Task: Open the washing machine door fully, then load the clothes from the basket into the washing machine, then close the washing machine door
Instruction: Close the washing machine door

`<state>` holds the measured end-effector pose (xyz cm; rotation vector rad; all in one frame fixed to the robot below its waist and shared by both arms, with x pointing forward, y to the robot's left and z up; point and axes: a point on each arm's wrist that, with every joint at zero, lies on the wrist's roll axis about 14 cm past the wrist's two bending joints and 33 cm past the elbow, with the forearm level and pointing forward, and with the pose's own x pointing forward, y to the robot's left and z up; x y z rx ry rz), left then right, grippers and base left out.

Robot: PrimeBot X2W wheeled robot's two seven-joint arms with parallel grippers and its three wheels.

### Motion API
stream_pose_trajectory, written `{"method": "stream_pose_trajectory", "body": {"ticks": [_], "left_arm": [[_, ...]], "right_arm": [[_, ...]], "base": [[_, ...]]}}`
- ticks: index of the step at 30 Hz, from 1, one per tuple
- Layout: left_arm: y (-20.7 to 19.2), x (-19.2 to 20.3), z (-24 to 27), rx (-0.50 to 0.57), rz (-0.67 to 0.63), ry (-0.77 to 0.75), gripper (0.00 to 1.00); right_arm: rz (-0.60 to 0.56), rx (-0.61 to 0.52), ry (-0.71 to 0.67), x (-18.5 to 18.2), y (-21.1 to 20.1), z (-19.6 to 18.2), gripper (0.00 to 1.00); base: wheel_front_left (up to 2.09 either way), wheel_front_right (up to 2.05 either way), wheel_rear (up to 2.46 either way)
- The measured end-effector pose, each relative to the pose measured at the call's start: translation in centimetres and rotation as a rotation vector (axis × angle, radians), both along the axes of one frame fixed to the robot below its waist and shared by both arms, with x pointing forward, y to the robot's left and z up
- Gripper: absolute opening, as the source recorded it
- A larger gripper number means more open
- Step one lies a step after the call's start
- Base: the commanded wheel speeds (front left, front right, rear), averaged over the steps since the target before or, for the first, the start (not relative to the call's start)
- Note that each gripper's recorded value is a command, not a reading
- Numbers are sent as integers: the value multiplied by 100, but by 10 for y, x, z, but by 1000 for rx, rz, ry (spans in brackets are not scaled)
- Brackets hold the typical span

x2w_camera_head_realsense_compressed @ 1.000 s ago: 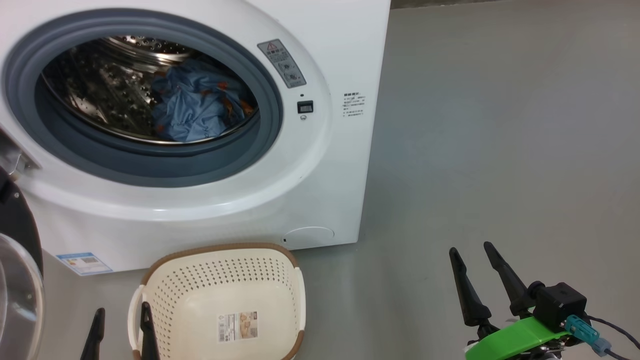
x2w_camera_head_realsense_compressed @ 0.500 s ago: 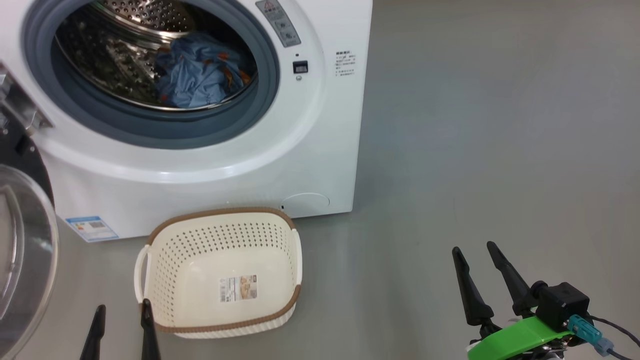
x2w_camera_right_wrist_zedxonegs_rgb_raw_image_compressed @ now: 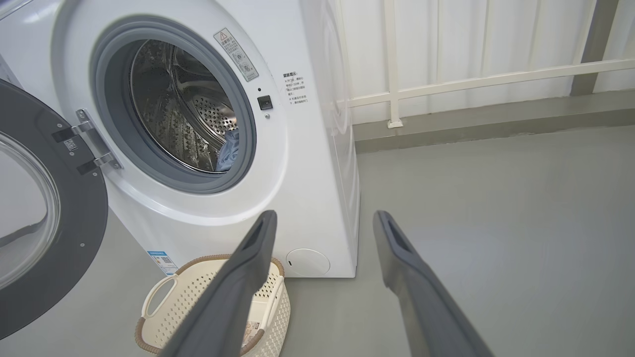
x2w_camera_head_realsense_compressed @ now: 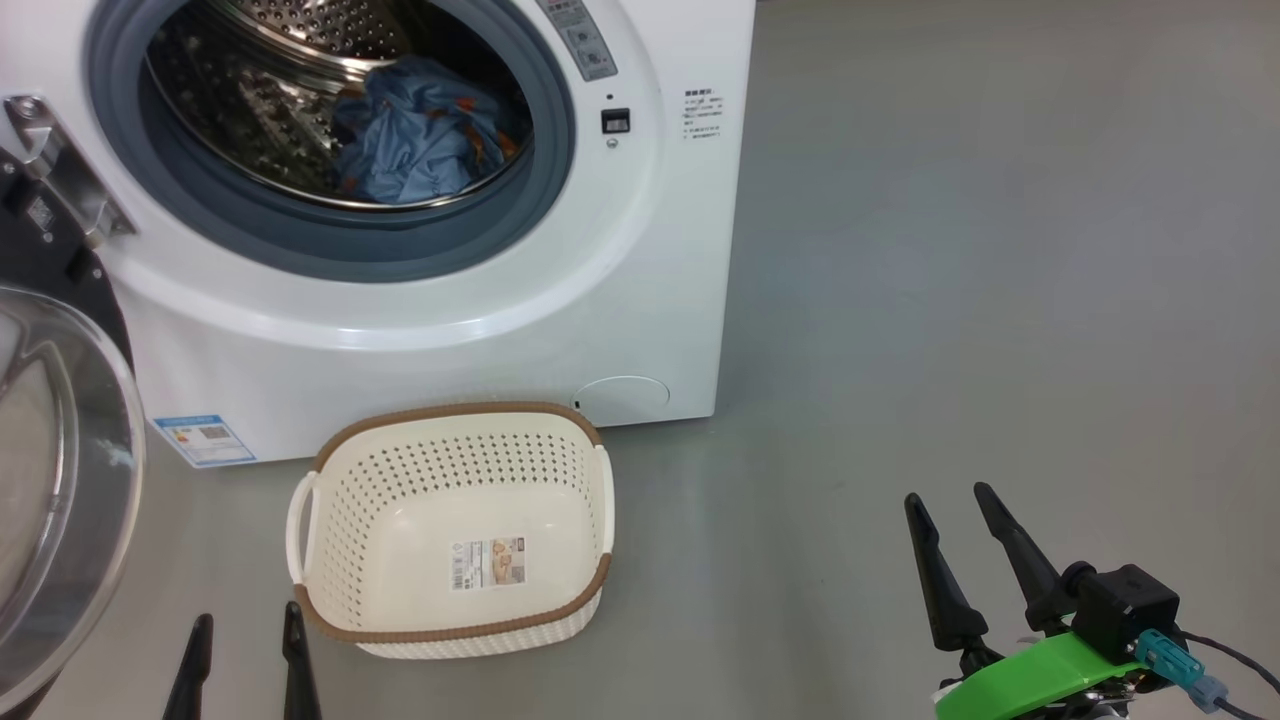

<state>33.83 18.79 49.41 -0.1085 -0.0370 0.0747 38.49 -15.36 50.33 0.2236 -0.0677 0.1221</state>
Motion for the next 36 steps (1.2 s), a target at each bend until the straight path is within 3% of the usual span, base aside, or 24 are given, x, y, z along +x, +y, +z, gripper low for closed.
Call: {"method": "stream_pose_trajectory", "body": {"ticks": [18,36], "left_arm": [[37,-31,-4,-18,130,14,100],[95,-94,-11,-65,377,26,100]], "right_arm": [[136,1,-4,9,47,1,100],[378,3,-10,19,133,2,100]], "base": [[0,0,0],[0,0,0]]}}
